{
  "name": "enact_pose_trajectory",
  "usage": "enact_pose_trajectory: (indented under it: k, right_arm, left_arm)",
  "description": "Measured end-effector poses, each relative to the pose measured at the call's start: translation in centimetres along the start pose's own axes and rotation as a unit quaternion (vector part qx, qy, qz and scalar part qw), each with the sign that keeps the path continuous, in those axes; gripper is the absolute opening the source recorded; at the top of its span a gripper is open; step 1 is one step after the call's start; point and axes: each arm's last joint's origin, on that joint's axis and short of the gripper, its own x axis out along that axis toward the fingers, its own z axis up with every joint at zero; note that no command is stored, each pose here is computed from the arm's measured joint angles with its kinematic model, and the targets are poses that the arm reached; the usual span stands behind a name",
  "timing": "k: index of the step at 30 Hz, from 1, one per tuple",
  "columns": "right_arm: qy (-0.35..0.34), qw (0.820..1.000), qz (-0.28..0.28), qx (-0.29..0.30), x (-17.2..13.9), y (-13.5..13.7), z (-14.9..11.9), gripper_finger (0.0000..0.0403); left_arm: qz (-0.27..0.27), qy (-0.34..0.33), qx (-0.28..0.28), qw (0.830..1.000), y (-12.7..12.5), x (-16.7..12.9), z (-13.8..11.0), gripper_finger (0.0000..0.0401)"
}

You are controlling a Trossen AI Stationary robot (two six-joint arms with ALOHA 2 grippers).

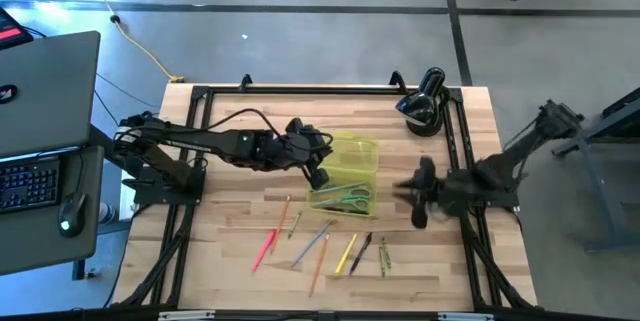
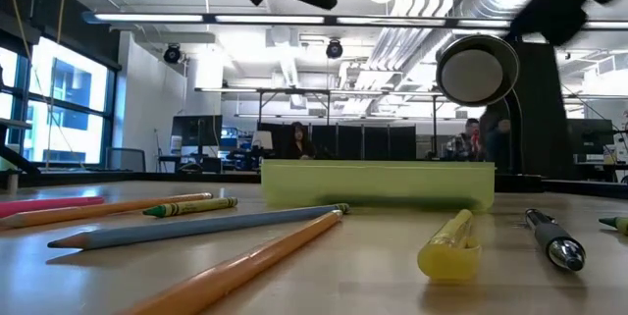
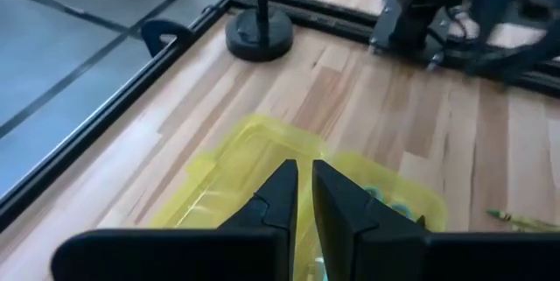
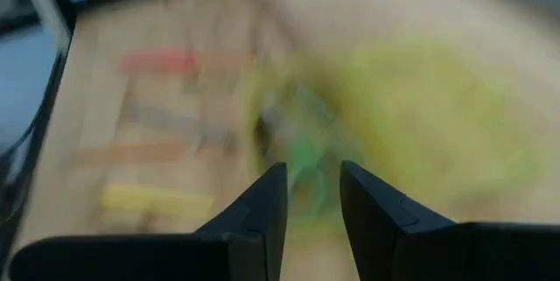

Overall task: Pick & place school supplies into a supply box
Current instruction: Put the green crayon into the yellow supply box

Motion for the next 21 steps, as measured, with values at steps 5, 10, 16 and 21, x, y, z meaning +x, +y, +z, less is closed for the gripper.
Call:
enact_pose_trajectory:
  k: [5,10,16,21]
  right_arm:
    - [0.103,0.992,0.015,0.065,1.7,1.9,-3.8,0.0087]
    - [0.163,0.985,0.017,0.061,3.5,4.2,-6.6,0.0087]
    - [0.158,0.985,-0.014,0.068,5.7,7.1,-8.6,0.0087]
    - [0.159,0.984,-0.051,0.053,6.7,9.4,-8.4,0.0087]
  left_arm:
    - [0.004,0.010,-0.003,1.000,0.1,0.0,-0.2,0.0067]
    - [0.002,0.006,-0.007,1.000,0.0,0.0,-0.1,0.0067]
    - [0.001,0.008,-0.022,1.000,0.0,0.0,-0.2,0.0067]
    - [0.002,0.008,-0.022,1.000,0.0,0.0,-0.2,0.0067]
